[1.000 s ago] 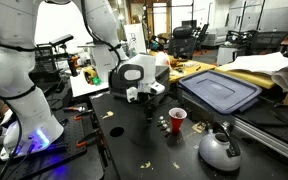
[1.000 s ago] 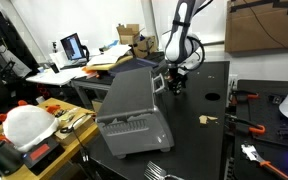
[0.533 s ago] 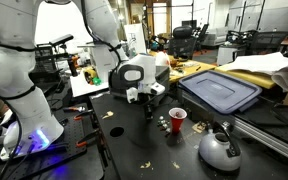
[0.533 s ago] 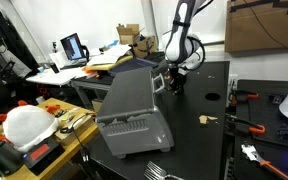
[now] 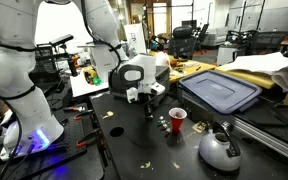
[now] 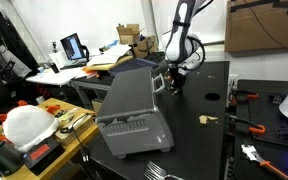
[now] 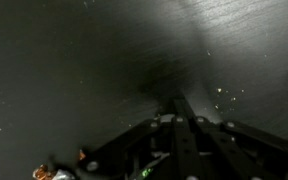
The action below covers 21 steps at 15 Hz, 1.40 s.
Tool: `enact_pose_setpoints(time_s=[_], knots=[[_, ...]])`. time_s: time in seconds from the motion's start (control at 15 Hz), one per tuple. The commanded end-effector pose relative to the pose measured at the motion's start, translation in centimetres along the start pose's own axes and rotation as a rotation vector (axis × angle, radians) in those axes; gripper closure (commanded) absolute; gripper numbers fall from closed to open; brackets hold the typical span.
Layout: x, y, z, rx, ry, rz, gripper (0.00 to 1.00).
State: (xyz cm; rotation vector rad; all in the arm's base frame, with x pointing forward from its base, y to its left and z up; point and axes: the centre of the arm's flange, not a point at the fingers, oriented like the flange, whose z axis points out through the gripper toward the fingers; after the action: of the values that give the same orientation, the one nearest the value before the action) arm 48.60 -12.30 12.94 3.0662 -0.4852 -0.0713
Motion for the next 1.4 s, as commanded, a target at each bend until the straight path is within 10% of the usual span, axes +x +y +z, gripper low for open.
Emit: enact_pose_setpoints(time_s=[0.0, 0.47, 0.87, 1.33], knots=[[-0.6, 0.0, -1.0, -0.015, 0.008, -0.019, 1.00], [-2.8, -1.6, -5.2, -0.063, -0.156, -0.172, 0.44], [-1.0, -3.2, -6.9, -0.029, -0.120, -0.526, 0.01], [0.3, -0.5, -5.1, -0.076, -0.155, -0.877, 0.00]])
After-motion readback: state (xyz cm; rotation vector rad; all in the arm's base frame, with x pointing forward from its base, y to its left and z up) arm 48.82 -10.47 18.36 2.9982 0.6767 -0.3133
